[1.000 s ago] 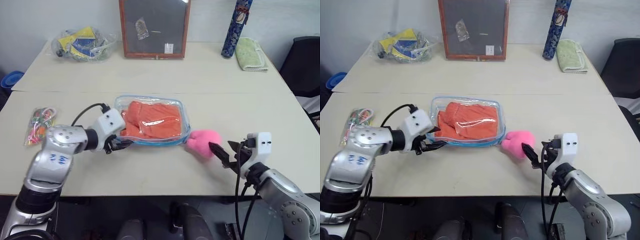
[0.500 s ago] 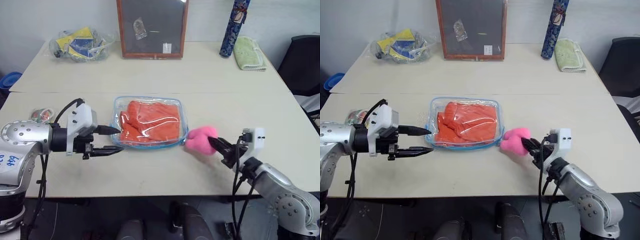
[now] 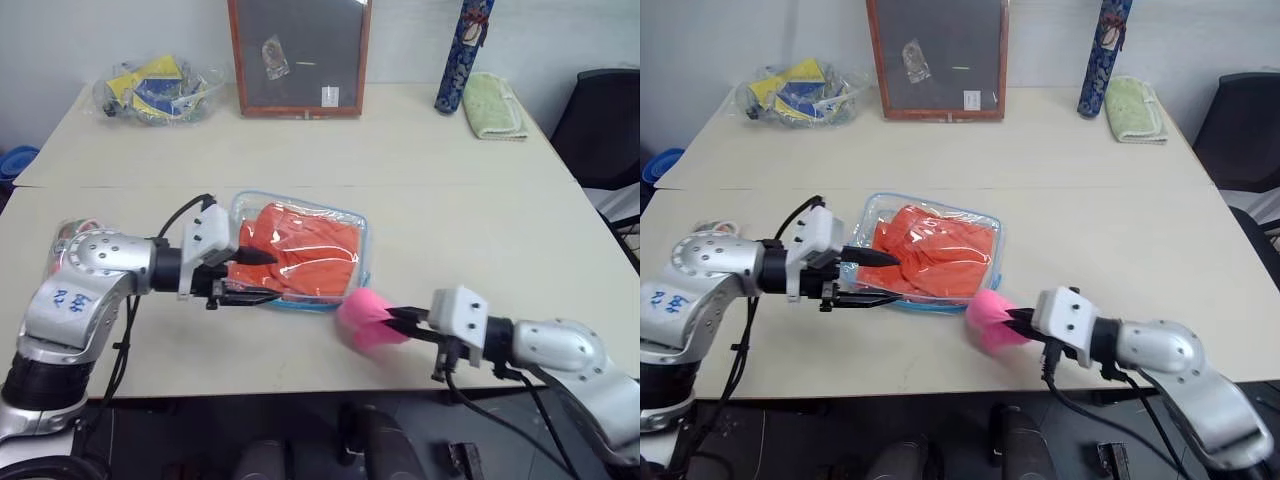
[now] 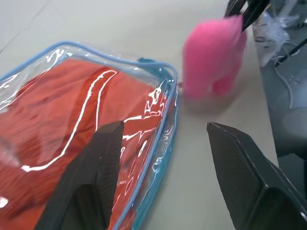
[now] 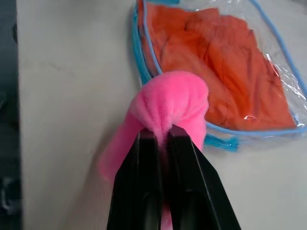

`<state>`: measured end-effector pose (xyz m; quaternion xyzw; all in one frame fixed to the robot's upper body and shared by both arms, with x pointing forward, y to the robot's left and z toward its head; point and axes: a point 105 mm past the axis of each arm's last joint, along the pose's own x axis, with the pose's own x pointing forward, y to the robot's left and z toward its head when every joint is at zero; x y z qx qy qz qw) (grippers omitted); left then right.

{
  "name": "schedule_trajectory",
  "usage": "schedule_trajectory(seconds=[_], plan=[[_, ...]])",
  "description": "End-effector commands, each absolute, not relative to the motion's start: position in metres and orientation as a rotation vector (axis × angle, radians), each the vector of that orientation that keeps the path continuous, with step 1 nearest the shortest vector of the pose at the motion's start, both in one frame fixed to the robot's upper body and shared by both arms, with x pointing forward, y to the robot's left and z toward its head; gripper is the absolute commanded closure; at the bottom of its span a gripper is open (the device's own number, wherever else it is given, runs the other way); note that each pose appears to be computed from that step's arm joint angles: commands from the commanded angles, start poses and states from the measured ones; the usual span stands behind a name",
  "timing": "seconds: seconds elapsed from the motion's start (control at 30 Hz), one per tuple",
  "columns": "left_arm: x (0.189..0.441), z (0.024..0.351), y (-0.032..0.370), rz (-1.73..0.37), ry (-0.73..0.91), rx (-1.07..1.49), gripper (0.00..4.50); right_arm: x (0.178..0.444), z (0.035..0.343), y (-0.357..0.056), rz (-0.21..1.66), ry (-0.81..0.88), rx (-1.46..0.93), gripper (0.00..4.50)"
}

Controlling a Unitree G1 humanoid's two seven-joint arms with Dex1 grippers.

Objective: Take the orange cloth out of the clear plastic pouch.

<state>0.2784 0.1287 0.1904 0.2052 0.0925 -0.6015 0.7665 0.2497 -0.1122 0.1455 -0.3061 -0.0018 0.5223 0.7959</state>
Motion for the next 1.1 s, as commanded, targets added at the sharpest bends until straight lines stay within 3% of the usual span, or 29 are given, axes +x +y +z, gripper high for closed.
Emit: schedule_trajectory(seconds=[0.03, 0.3, 0.73, 1.0, 1.07, 1.1], plan=[[0.280, 0.193, 0.120, -1.329, 0.163, 0.482, 1.57, 0.255, 0.149, -0.105, 1.132, -0.111, -0.812, 4.49], [0.277, 0.187, 0.102, -1.385, 0.145, 0.471, 1.57, 0.239, 0.159, -0.082, 1.278, -0.397, -1.155, 4.49], [0.279, 0.160, 0.055, -1.612, 0.163, 0.571, 1.57, 0.248, 0.152, -0.081, 1.299, -0.439, -1.237, 4.49], [0.288, 0.144, 0.036, -1.609, 0.159, 0.637, 1.57, 0.247, 0.151, -0.082, 1.284, -0.427, -1.244, 4.49], [0.287, 0.144, 0.037, -1.614, 0.155, 0.639, 1.96, 0.246, 0.149, -0.083, 1.284, -0.415, -1.236, 4.50], [0.287, 0.144, 0.037, -1.614, 0.155, 0.642, 2.17, 0.246, 0.149, -0.083, 1.285, -0.411, -1.233, 4.22]])
